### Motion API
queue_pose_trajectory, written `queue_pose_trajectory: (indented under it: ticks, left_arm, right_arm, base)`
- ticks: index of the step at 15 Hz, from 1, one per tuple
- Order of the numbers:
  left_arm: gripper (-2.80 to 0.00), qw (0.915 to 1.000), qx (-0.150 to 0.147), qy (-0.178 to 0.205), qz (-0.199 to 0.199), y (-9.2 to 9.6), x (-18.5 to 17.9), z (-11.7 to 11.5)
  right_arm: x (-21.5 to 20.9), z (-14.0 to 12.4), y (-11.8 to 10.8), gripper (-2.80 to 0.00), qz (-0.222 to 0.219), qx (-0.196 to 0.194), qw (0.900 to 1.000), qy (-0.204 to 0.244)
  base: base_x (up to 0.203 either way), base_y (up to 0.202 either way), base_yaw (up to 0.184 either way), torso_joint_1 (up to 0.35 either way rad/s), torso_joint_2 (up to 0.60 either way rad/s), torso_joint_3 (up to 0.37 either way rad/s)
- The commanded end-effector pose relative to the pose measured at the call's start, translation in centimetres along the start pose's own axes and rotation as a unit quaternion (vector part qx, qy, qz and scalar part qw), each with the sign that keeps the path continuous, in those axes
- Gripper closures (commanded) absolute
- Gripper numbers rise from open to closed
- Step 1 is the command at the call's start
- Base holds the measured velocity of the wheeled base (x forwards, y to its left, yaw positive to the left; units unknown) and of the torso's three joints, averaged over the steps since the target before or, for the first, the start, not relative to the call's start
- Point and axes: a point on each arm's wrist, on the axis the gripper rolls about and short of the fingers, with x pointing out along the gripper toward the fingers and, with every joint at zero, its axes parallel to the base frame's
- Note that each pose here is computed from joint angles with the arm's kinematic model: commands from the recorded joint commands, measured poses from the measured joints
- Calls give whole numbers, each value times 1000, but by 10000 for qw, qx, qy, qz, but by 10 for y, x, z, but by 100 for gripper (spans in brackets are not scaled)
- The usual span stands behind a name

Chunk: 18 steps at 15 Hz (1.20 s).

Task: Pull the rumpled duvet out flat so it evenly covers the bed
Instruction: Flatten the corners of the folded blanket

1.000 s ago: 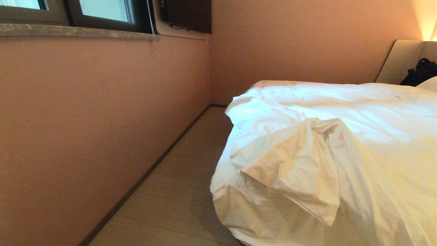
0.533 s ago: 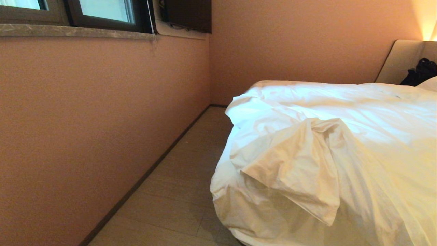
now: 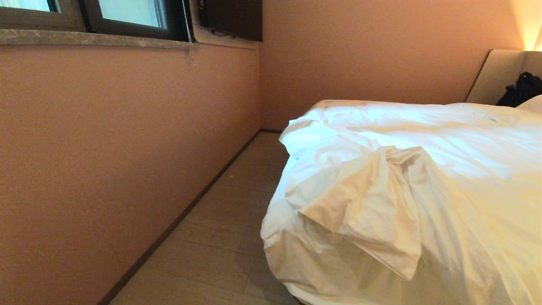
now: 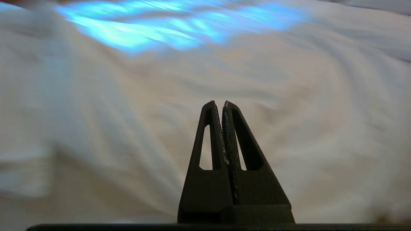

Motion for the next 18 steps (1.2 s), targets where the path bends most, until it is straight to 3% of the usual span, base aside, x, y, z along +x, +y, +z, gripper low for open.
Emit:
queue_pose_trajectory:
  ticks: [1,2,3,5,8,12,18]
  left_arm:
    - [0,10000,1,-1,1,0,0,0]
    - [0,10000,1,-1,1,0,0,0]
    - [0,10000,1,-1,1,0,0,0]
    - [0,10000,1,-1,1,0,0,0]
    - [0,10000,1,-1,1,0,0,0]
    - [0,10000,1,-1,1,0,0,0]
    - [0,10000,1,-1,1,0,0,0]
  right_arm:
    - [-4,-6,-1,0,-792,-302,9962,218]
    - [-8,-10,-2,0,-810,-240,9963,135]
    - [-14,-14,-5,0,-541,-110,9984,-93]
    - [-25,-27,-5,0,803,63,9949,-608]
    - [-27,-35,0,0,1910,253,9796,-568]
    - [-26,-41,4,0,2488,363,9668,-457]
    - [-25,-55,7,0,2765,167,9608,-99]
  base:
    - [0,0,0,0,0,0]
    - [0,0,0,0,0,0]
    - [0,0,0,0,0,0]
    - [0,0,0,0,0,0]
    - [0,0,0,0,0,0]
    - [0,0,0,0,0,0]
    - [0,0,0,0,0,0]
